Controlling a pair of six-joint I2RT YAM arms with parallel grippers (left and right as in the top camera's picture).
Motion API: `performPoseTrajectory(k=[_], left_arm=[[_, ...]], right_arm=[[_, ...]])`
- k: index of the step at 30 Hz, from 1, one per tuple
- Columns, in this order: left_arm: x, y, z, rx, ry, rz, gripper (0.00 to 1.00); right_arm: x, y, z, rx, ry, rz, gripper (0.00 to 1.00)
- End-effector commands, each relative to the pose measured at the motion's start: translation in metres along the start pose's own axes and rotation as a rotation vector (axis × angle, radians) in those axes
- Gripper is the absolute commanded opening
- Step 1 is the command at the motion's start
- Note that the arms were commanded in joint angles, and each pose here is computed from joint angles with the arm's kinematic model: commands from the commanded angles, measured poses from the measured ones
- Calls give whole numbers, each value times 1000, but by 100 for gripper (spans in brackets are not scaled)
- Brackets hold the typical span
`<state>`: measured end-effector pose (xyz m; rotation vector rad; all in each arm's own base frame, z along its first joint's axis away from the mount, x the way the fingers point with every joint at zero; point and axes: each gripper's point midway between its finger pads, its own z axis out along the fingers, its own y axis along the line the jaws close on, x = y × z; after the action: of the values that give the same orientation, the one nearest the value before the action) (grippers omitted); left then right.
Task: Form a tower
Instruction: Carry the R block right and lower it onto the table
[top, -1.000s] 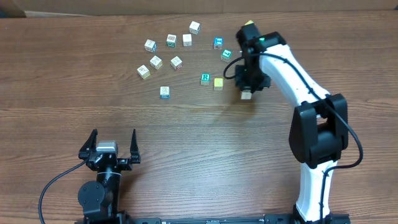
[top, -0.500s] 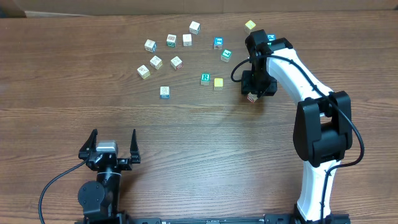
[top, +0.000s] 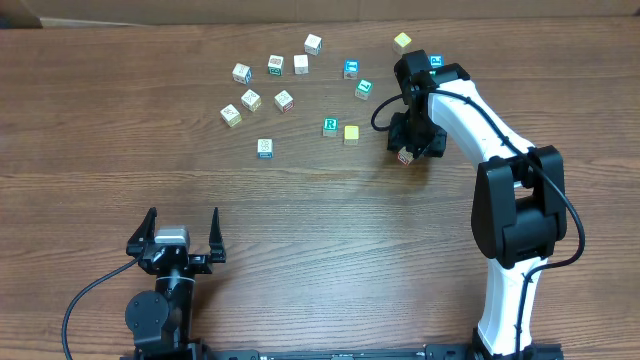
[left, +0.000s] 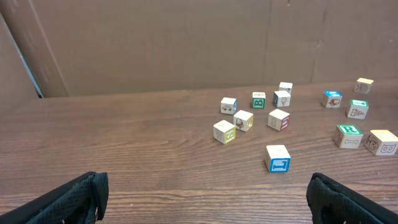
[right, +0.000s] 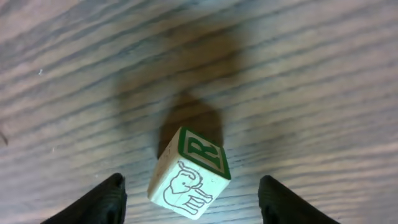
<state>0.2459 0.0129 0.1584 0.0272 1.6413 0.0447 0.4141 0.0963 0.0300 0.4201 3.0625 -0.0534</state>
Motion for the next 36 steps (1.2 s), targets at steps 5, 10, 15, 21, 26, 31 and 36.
performPoseTrajectory(k=[5,10,15,21,26,31,36], left_arm=[[0,-1,0,4,-3,-9,100],[0,-1,0,4,-3,-9,100],[0,-1,0,4,-3,-9,100],[0,-1,0,4,-3,-9,100],[0,-1,0,4,-3,-9,99],[0,-1,0,4,-3,-9,99],[0,-1,0,4,-3,-9,100]], right_arm=[[-3,-2,-1,5,-18,218,63],[-1,-3,0,8,-14,218,48],[2,-5,0,17,-2,217,41],[2,-5,0,17,-2,217,46],[5,-6,3,23,8,216,38],[17,-12,14,46,38,213,36],[14,-11,14,38,30,202,26]])
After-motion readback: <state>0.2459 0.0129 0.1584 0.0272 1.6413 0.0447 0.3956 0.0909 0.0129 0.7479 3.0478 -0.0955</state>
